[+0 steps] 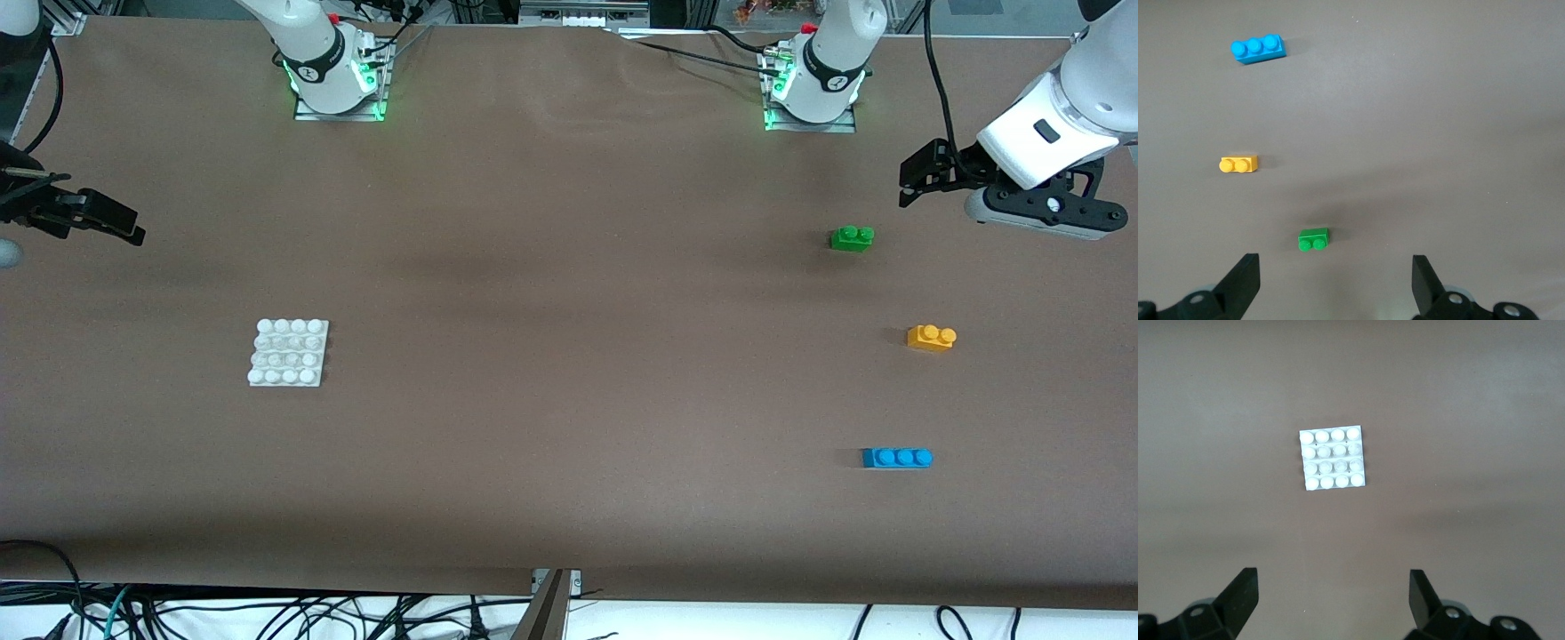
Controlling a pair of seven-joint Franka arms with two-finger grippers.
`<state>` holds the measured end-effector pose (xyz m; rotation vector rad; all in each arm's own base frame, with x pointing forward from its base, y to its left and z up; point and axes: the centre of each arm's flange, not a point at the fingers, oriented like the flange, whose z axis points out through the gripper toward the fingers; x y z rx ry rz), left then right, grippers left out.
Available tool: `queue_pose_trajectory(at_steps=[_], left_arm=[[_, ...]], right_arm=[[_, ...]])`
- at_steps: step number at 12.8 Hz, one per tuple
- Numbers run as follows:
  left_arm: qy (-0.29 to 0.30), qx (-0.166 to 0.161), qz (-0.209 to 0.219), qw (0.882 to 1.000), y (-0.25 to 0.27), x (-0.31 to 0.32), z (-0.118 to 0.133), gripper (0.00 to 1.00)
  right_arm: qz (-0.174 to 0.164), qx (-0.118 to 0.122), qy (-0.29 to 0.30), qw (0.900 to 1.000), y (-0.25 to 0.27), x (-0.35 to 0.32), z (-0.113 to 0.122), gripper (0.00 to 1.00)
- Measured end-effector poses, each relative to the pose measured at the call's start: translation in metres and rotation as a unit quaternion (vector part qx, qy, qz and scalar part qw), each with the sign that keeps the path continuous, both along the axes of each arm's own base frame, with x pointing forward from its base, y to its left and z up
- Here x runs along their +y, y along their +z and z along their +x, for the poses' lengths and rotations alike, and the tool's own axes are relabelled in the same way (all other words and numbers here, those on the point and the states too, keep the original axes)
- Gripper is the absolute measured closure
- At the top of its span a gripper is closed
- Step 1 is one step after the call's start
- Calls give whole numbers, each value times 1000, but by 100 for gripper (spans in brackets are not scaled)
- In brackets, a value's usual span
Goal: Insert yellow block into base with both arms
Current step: 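Reach the right gripper down to the white base plate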
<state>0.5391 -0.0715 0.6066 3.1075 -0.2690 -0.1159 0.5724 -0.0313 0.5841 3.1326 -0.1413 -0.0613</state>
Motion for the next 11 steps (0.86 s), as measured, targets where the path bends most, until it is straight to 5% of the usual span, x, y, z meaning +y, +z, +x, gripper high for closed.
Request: queue_pose_trajectory(at_steps=[6, 11], left_arm=[[6, 0, 0, 1000, 0, 7, 1, 0], [8, 2, 0, 1000, -2, 8, 2, 0]], right_arm=[[0, 5, 0, 1000, -4, 0, 1, 0], [2, 61, 10, 998, -74, 17, 24, 0]])
